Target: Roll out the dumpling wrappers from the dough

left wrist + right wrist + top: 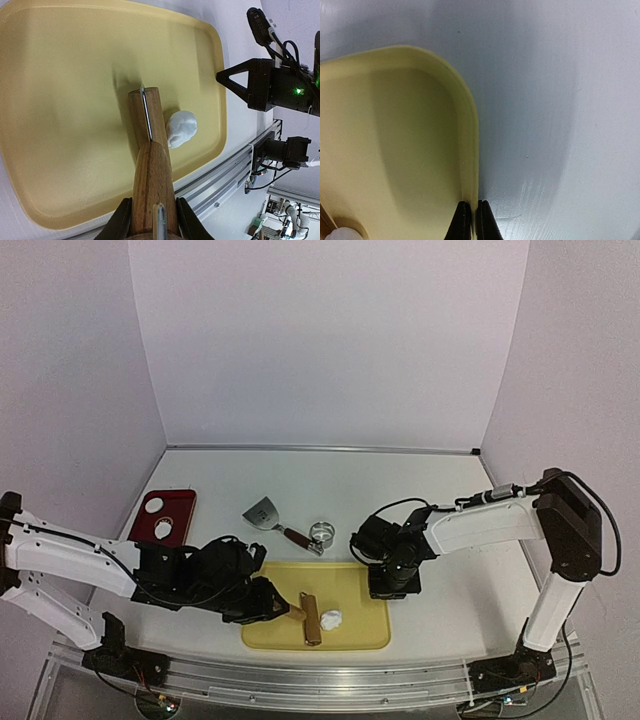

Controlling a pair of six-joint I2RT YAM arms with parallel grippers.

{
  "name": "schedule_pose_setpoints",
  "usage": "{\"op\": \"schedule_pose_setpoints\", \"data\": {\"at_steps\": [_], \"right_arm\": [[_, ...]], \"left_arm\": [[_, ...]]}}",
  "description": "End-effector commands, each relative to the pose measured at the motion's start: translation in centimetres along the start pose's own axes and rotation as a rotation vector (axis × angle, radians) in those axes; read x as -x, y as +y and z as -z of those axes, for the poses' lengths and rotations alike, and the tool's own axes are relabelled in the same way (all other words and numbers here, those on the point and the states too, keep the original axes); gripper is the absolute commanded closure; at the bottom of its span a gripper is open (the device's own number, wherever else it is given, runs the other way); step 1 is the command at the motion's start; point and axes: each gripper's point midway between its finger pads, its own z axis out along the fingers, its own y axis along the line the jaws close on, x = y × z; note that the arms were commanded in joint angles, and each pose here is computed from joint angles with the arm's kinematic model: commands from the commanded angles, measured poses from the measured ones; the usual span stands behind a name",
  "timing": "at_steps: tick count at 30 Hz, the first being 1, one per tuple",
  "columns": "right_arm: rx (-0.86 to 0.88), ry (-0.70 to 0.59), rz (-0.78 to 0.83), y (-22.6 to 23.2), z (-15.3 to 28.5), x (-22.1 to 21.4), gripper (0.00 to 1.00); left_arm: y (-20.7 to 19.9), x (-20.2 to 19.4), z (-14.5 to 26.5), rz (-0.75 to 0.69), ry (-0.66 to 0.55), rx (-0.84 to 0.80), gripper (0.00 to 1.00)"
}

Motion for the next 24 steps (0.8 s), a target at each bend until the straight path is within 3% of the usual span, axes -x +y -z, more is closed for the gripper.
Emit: {"op": "schedule_pose_setpoints", "data": {"at_steps": [1,11,24], "right_arm": [[-0.068,0.059,0.037,-1.2,-2.4,-2.1,1.00],[-0.055,0.066,0.045,-0.6,-2.5,-1.8,1.00],[-0.057,0.072,0.043,-0.7,-2.6,-2.0,1.00]], "left_arm": [[-5.5,2.6,2.3,-0.032,-0.074,-0.137,1.00],[-7.9,3.1,3.1,-0.046,-0.072,-0.183,1.00],[-4.3,1.9,0.6,-0.024,-0.048,-0.091,1.00]]}}
